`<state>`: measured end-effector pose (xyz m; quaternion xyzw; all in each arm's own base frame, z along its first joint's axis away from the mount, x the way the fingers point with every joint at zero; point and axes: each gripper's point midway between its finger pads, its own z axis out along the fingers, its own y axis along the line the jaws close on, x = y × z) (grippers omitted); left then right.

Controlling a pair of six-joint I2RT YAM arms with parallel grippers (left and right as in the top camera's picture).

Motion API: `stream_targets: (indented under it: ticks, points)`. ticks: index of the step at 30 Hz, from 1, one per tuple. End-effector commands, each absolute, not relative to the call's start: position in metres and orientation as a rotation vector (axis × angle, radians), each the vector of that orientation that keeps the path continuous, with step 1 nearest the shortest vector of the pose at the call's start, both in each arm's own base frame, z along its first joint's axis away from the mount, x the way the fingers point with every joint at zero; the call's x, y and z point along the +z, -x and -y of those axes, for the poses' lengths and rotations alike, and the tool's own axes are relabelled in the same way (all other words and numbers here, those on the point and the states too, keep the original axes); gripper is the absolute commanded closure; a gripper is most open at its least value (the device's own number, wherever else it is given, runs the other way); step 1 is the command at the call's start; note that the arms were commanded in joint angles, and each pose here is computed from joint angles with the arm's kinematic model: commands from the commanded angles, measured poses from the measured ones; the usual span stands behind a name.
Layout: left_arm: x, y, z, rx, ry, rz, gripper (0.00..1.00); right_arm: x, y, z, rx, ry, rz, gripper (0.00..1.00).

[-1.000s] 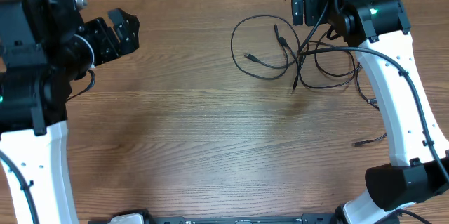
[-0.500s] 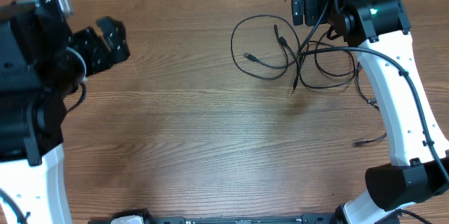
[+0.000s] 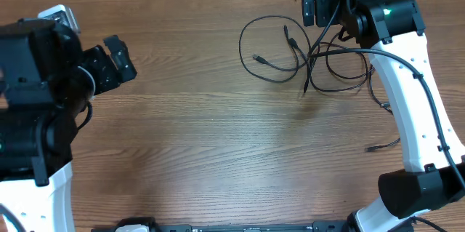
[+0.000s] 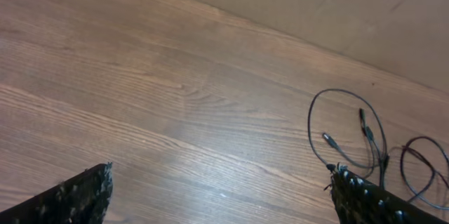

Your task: Untangle cables

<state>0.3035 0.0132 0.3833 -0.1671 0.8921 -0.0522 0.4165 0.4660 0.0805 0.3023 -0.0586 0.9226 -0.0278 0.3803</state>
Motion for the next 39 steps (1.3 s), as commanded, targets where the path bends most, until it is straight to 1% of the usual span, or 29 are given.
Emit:
stream_targets:
  ticks: [1, 6, 10, 21, 26, 31, 39]
  points:
    - [0.375, -0.307, -0.014, -0.091, 0.4, -2.241, 0.01, 0.308, -0.467, -0.082, -0.064, 0.145, -2.342, 0.0]
    - [0.353, -0.318, -0.012, -0.098, 0.389, -2.223, 0.01, 0.308, -0.467, -0.082, -0.064, 0.145, -2.342, 0.0]
    - [0.324, -0.325, -0.012, -0.1, 0.388, -2.206, 0.0, 0.308, -0.467, -0.082, -0.064, 0.146, -2.342, 0.0]
    - [0.22, -0.339, -0.002, -0.175, 0.346, -2.14, 0.0, 0.308, -0.467, -0.082, -0.064, 0.145, -2.342, 0.0]
    - [0.181, -0.334, 0.002, -0.207, 0.324, -2.082, 0.01, 0.308, -0.467, -0.082, -0.064, 0.145, -2.342, 0.0]
    - [0.154, -0.326, 0.003, -0.225, 0.303, -1.979, 0.0, 0.308, -0.467, -0.082, -0.064, 0.145, -2.342, 0.0]
    - [0.116, -0.297, 0.007, -0.321, 0.36, -1.888, 0.01, 0.308, -0.467, -0.082, -0.064, 0.146, -2.342, 0.0]
